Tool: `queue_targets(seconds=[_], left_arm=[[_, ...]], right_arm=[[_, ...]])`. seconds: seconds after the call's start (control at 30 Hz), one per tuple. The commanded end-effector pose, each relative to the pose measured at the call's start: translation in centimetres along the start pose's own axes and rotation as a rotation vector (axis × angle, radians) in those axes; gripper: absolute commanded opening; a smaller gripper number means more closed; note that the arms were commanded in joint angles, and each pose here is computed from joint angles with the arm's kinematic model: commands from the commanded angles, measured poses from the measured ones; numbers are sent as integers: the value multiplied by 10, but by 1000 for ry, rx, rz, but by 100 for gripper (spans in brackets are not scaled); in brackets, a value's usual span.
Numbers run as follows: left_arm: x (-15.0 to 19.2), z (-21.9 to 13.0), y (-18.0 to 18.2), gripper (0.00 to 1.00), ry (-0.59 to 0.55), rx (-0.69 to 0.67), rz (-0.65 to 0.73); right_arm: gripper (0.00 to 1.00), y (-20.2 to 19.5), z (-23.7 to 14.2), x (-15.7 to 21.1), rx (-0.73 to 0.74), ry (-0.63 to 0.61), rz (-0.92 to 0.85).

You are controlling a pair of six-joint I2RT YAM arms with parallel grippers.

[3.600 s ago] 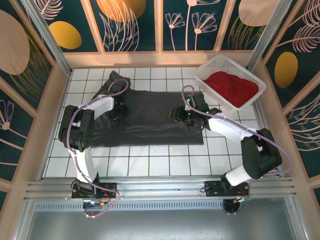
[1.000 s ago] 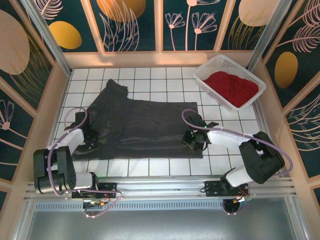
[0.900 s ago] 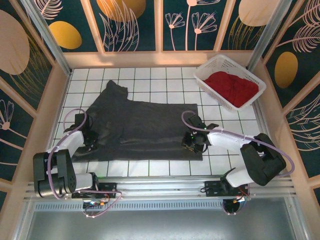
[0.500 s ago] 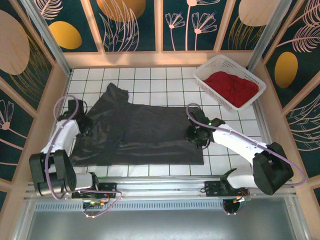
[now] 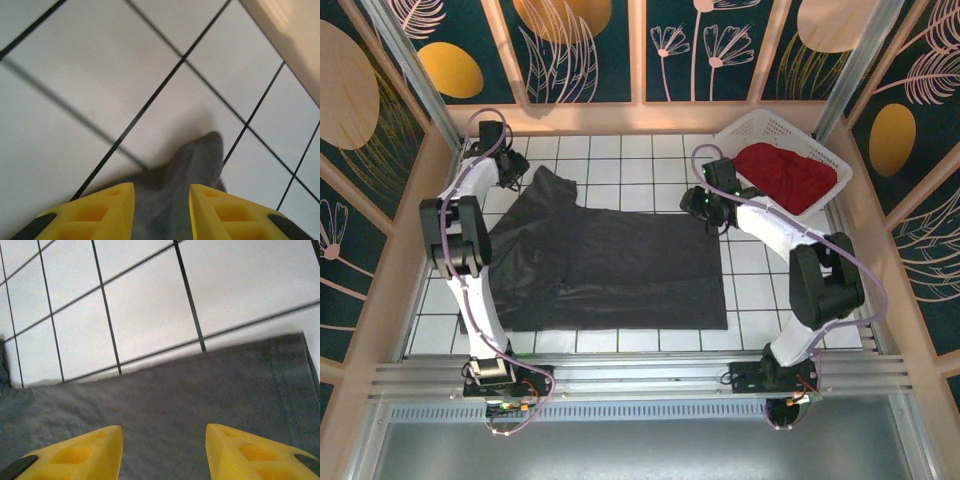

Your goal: Fold and stack the t-shirts

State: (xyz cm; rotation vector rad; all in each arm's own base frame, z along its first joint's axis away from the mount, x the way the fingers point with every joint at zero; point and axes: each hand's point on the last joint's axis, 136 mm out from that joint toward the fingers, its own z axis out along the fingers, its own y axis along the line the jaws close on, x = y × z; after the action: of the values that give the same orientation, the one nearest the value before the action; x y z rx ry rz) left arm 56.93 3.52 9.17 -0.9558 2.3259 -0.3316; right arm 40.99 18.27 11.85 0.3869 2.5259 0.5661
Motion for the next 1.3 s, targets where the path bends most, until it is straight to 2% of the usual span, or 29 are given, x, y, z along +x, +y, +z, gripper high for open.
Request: queue_targets(seconds=[0.0,0.13,0.37,0.6,0.73,0.97,1.27], left_arm=[[-18,19,-28,34,-41,70,113],[-20,44,-36,38,-50,81,150],[2,79,-35,47,-5,74,177],[25,95,-29,47,46,53,192],[32,97,-28,38,59,43,202],[33,81,-40,0,49,39,231],[11,23,-59,0,-52,15,265]], right_arm=[[48,10,4,-16,-29,-9,-33],[48,10,11,-19,-13,-2,-31],[48,-1,18,-14,25,9,-14],[49,-24,22,-9,114,-7,31],[50,-45,24,-9,219,-33,63],[51,-75,36,-12,385,-57,95],[51,-96,54,-18,495,-51,81]])
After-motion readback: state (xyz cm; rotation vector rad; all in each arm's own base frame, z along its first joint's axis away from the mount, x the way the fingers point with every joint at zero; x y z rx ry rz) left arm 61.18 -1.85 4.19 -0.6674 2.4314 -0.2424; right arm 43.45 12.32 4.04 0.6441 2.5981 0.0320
